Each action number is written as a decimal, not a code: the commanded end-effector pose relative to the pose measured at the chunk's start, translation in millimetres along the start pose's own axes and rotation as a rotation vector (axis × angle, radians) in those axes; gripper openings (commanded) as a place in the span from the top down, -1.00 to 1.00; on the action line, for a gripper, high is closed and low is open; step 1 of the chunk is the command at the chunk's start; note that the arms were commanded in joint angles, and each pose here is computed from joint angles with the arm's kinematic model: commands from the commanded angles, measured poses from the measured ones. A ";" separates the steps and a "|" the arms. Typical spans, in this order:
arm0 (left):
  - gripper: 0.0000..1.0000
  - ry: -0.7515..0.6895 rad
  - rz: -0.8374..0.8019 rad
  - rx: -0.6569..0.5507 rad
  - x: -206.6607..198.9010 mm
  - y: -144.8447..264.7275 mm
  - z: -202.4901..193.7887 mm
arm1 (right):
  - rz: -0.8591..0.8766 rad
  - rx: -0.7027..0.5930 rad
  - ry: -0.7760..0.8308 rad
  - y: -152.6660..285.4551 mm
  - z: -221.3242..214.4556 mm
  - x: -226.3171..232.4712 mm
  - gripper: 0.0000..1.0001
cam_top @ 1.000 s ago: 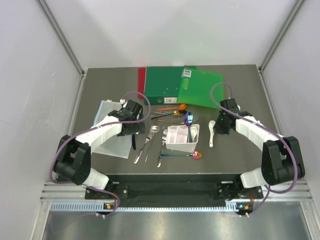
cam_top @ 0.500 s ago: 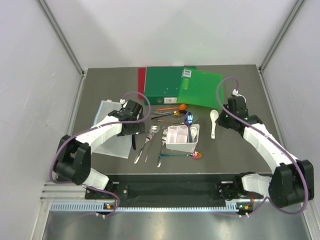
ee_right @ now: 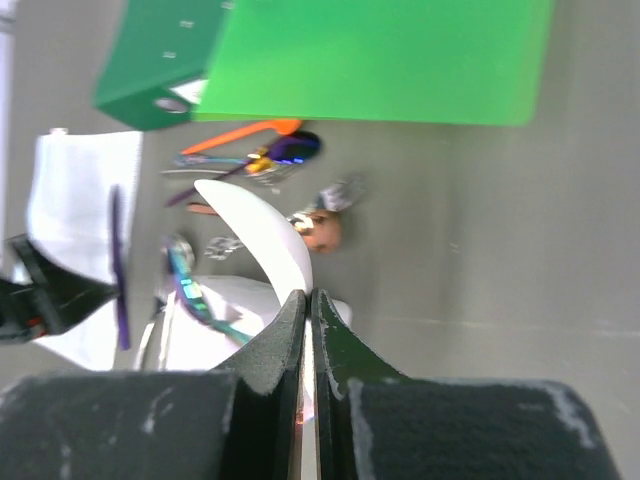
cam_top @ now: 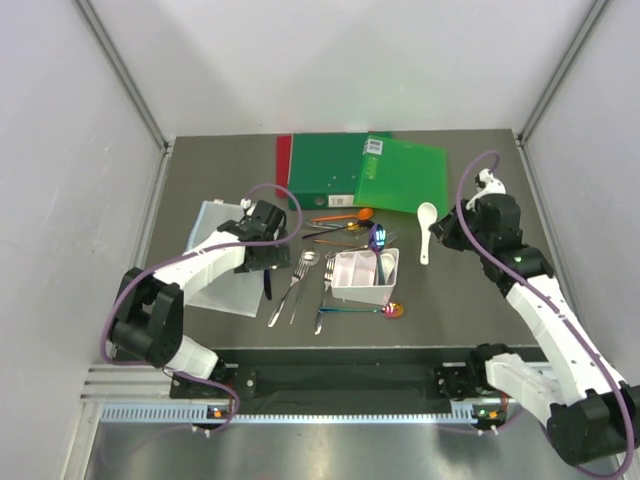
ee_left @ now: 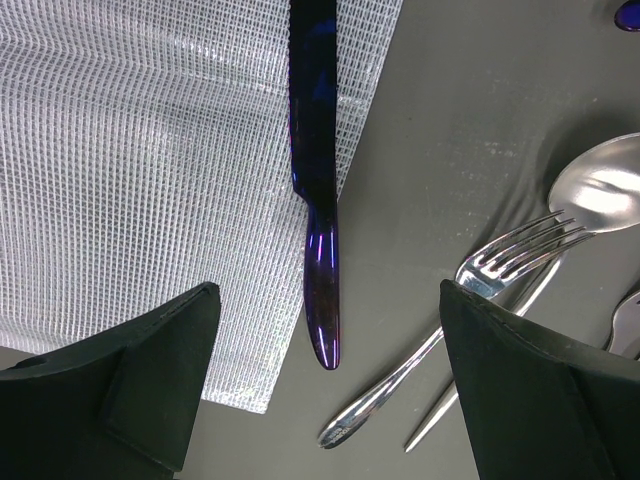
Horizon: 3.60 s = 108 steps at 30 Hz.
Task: Sort the eating utensils into containers
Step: Pick up the spoon from the center of the board, then place the spoon in the storage box.
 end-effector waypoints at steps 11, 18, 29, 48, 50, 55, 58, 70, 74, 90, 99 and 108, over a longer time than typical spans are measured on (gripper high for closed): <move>-0.90 0.006 -0.009 -0.056 -5.5 8.9 6.6 | 0.280 -0.155 0.109 11.2 28.6 62.6 1.00; -0.90 0.000 -0.007 -0.052 -7.1 7.5 4.7 | 0.307 -0.130 0.108 -0.1 15.0 71.7 1.00; -0.90 -0.005 0.000 -0.055 -6.8 7.7 3.1 | 0.300 -0.072 0.098 -22.4 -18.0 72.8 1.00; -0.90 -0.012 0.003 -0.057 -7.9 7.5 2.4 | 0.272 0.018 0.122 -25.5 -47.5 64.6 1.00; -0.90 -0.012 0.001 -0.057 -8.8 7.3 3.0 | 0.271 0.015 0.119 -23.7 -48.7 63.1 1.00; -0.90 -0.013 -0.002 -0.056 -9.5 7.0 2.7 | 0.268 -0.013 0.130 -17.3 -45.1 62.2 0.87; -0.90 -0.014 -0.002 -0.057 -9.5 7.4 2.5 | 0.260 -0.010 0.132 -16.4 -45.8 61.1 0.86; -0.90 -0.014 -0.002 -0.057 -9.6 7.1 0.6 | 0.269 0.006 0.129 -13.5 -53.6 58.5 0.64; -0.90 -0.014 -0.003 -0.058 -9.2 8.2 0.7 | 0.266 -0.002 0.129 -11.7 -52.8 58.4 0.52; -0.92 -0.018 -0.038 -0.085 -11.4 15.5 5.3 | -0.035 -0.178 0.062 19.4 -20.2 36.8 -0.07; -0.93 -0.027 -0.050 -0.128 -8.0 26.0 10.0 | -0.281 -0.081 -0.028 11.9 -36.5 10.0 -0.09; -0.89 -0.019 -0.009 -0.091 -22.5 20.4 18.7 | -0.316 -0.021 -0.048 13.8 -46.2 -8.8 -0.04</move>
Point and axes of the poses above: each gripper's point midway between its finger pads, its own y axis back along the fingers, its own x axis along the line the jaws close on, z = x × y, the point moved 10 cm from there along y, back along the fingers, and after that the axes turned 15 degrees about y, right-handed, at the moved point
